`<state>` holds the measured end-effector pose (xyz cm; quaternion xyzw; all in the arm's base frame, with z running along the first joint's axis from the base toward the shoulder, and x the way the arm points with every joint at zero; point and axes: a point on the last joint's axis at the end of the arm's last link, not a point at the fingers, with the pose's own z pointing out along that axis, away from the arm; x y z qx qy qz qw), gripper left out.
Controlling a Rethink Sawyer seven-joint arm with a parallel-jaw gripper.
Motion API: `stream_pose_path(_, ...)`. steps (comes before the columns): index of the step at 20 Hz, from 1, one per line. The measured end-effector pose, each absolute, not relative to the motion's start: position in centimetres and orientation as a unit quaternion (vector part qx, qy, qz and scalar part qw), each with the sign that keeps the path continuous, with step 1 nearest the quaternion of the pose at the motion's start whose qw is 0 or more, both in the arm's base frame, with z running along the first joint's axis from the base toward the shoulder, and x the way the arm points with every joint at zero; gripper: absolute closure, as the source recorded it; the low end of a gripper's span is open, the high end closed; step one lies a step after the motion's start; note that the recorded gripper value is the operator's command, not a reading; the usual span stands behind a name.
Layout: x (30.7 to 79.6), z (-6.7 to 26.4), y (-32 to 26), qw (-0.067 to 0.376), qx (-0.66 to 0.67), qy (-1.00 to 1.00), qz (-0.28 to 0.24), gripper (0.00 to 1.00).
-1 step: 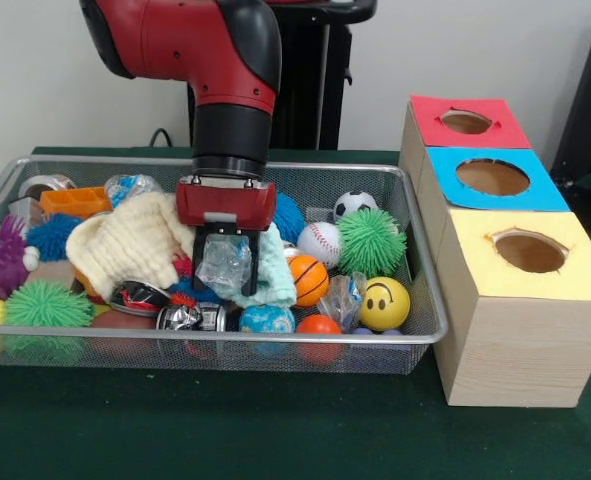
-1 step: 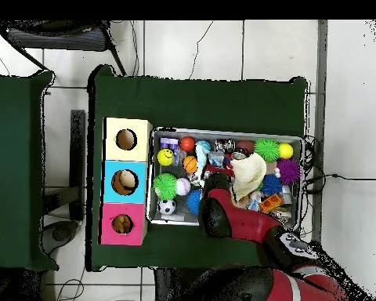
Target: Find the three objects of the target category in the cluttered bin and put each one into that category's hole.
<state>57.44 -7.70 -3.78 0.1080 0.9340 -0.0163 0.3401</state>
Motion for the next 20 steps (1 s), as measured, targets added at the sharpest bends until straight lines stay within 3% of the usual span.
stream_pose_path(6,57.8,-3.5,-8.1,0.317,0.124,0.94,-0.014,0.0)
stream_pose_path(10,57.7,-3.1,-8.4,0.269,0.141,0.953,-0.01,0.0)
stream_pose_path(13,57.2,-2.6,-8.5,0.208,0.158,0.965,-0.007,0.0)
stream_pose_path(20,56.3,-2.2,-8.4,0.14,0.172,0.975,0.0,0.0)
